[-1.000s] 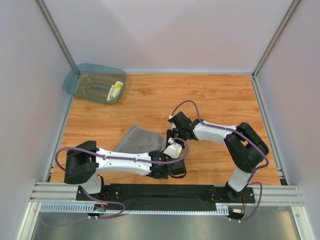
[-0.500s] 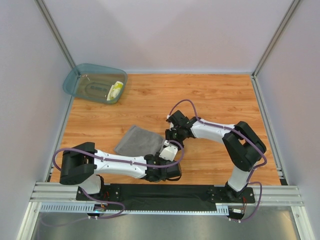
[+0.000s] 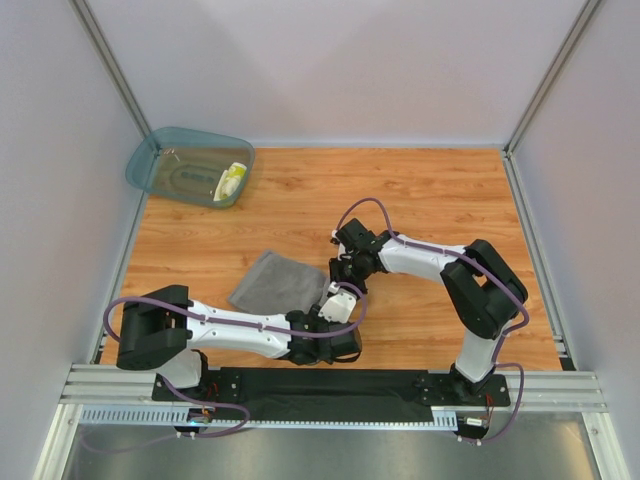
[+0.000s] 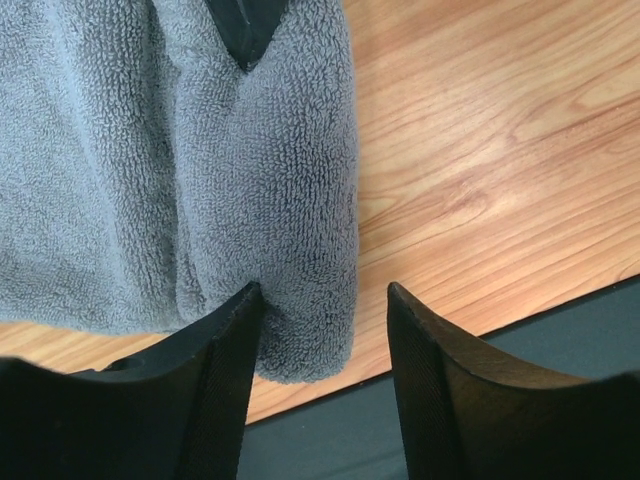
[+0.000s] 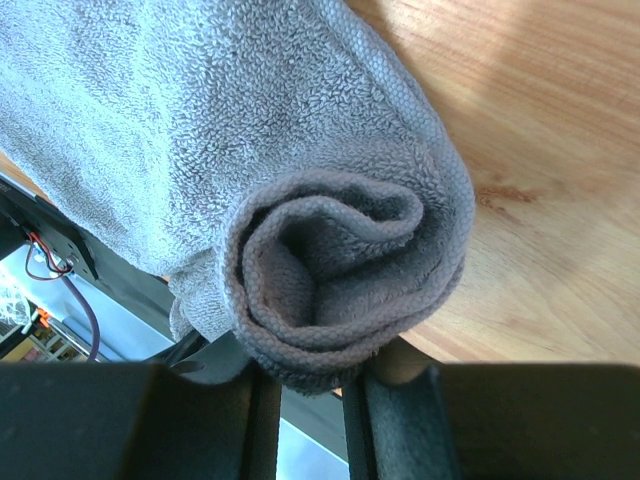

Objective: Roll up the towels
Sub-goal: Roll the towel

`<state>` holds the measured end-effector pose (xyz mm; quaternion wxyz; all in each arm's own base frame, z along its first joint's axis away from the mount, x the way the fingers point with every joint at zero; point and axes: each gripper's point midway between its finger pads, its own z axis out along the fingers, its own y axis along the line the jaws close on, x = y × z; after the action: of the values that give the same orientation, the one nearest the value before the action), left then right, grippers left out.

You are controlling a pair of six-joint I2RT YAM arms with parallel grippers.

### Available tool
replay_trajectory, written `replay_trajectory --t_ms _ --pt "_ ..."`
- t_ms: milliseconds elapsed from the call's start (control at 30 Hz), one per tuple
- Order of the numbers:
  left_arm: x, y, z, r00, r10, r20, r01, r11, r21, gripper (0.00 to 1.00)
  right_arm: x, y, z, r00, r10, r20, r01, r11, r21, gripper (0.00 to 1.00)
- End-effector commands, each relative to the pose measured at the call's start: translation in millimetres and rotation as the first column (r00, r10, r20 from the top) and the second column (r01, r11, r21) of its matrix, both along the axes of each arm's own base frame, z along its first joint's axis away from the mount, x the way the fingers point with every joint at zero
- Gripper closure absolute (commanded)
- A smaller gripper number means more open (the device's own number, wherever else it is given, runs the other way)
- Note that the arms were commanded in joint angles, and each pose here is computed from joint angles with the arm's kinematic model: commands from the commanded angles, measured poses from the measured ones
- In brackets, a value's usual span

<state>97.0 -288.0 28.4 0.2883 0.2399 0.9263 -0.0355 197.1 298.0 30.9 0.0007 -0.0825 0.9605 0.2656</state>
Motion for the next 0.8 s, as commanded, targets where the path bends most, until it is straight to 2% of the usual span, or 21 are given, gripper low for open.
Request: replay_trajectory --t_ms 0,200,300,633,767 --pt "-37 53 -53 0.981 0.020 -0.195 0.017 0.982 0.188 0.40 3 -19 -17 1.000 0.017 0.013 -0.016 0.995 -0.097 0.75" --pt "-38 61 -64 0.981 0.030 -0.194 0.010 0.979 0.202 0.38 7 -27 -19 1.000 0.008 0.008 -0.007 0.995 -0.098 0.74" --pt "-38 67 -72 0.980 0.041 -0.194 0.006 0.973 0.232 0.41 7 -29 -20 1.000 0.010 0.005 -0.009 0.995 -0.100 0.73" --pt "-39 64 -79 0.979 0.026 -0.202 0.020 0.974 0.226 0.75 9 -43 -29 1.000 -0.006 -0.014 0.005 0.995 -0.103 0.73" --pt "-37 55 -69 0.981 -0.003 -0.195 0.041 0.980 0.193 0.80 9 -52 -32 0.999 -0.021 -0.026 0.018 0.995 -0.096 0.71"
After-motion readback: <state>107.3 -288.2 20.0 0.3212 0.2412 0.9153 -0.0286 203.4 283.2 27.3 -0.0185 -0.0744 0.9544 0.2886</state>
